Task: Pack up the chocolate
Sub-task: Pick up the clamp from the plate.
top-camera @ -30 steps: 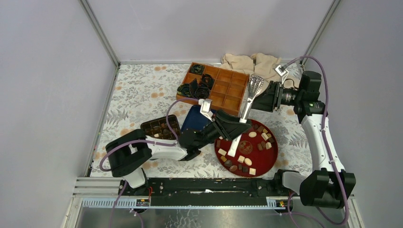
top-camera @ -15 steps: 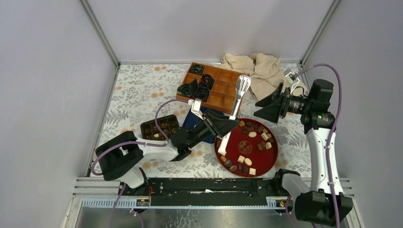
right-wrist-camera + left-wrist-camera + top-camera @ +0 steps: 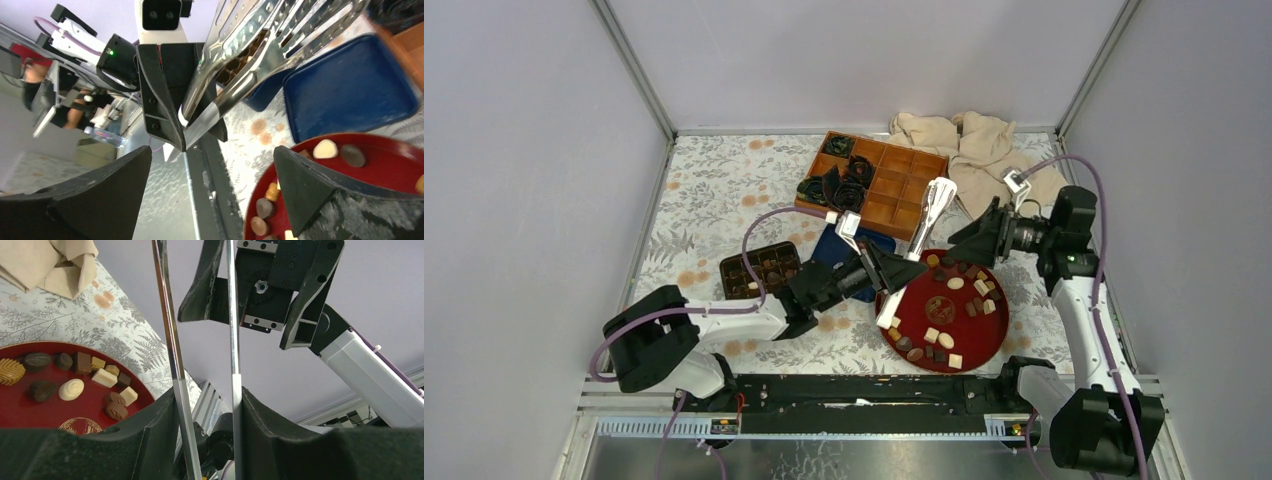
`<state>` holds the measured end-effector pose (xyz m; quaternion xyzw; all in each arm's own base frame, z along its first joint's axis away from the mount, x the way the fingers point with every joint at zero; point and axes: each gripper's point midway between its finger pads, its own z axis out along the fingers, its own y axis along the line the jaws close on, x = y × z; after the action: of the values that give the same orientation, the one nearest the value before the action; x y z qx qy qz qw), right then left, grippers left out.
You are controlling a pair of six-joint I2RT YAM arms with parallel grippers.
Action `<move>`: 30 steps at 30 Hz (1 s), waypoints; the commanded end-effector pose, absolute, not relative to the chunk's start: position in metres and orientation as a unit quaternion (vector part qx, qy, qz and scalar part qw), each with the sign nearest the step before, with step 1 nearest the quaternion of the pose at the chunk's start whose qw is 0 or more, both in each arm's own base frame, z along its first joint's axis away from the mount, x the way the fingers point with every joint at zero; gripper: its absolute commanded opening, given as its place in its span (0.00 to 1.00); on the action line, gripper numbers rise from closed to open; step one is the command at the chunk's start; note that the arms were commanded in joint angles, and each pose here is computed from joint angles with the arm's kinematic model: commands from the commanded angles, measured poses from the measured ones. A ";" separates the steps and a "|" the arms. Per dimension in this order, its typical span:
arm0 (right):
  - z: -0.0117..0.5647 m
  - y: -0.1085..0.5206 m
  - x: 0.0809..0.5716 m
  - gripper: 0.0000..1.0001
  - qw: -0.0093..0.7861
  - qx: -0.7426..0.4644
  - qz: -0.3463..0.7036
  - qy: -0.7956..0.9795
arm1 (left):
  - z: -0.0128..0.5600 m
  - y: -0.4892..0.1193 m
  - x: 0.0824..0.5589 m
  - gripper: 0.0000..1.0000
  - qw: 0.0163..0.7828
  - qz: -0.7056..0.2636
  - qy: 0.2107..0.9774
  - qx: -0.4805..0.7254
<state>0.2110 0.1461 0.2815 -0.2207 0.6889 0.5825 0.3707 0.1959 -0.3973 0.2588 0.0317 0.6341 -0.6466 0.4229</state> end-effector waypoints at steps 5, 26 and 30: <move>0.303 0.165 0.234 1.00 0.364 -0.152 0.621 0.677 | 0.281 -0.418 0.191 0.00 0.429 -0.667 0.606 0.054; 0.308 0.177 0.242 0.32 0.352 -0.098 0.648 0.668 | 0.316 -0.428 0.182 0.03 0.395 -0.742 0.542 0.023; 0.308 0.177 0.242 0.19 0.343 -0.087 0.653 0.670 | 0.319 -0.425 0.182 0.06 0.390 -0.753 0.530 0.011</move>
<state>0.2411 0.1760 0.2990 -0.0805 0.6796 0.6506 0.3292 0.1902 -0.4340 0.2699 0.0207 0.6100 -0.6966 0.3772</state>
